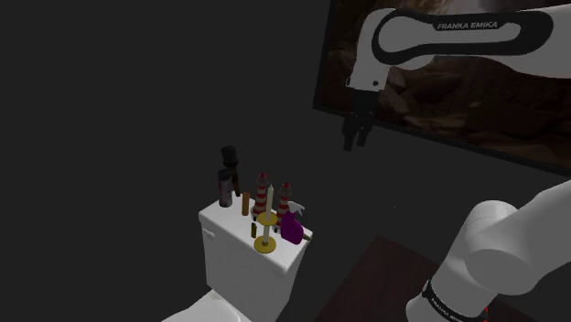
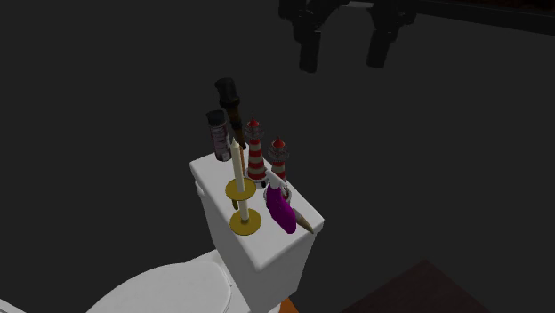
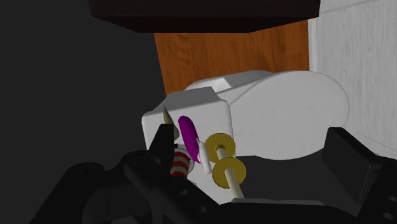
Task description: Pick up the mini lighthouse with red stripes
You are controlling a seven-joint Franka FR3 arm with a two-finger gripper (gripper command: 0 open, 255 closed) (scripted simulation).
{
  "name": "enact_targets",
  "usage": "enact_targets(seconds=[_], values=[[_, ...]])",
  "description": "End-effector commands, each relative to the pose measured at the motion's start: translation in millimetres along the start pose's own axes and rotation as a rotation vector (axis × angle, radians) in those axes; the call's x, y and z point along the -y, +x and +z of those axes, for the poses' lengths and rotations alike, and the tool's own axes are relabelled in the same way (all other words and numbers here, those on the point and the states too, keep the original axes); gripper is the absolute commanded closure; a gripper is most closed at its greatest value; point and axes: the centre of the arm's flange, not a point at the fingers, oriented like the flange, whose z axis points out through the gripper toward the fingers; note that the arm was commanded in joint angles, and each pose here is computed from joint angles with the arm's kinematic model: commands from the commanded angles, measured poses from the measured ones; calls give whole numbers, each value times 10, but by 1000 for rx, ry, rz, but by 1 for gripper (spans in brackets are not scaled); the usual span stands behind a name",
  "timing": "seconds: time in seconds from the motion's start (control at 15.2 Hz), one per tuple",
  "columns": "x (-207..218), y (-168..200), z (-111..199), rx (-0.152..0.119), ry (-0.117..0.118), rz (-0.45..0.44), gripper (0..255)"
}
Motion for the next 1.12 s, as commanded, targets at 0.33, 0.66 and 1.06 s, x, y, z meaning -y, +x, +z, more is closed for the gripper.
enact_targets(seconds=[0.33, 0.66, 1.06], values=[[-261, 894, 462, 89, 6, -52, 0], [-434, 1507, 847, 152, 10, -88, 0], [-610, 2217, 1360, 227, 15, -132, 0]])
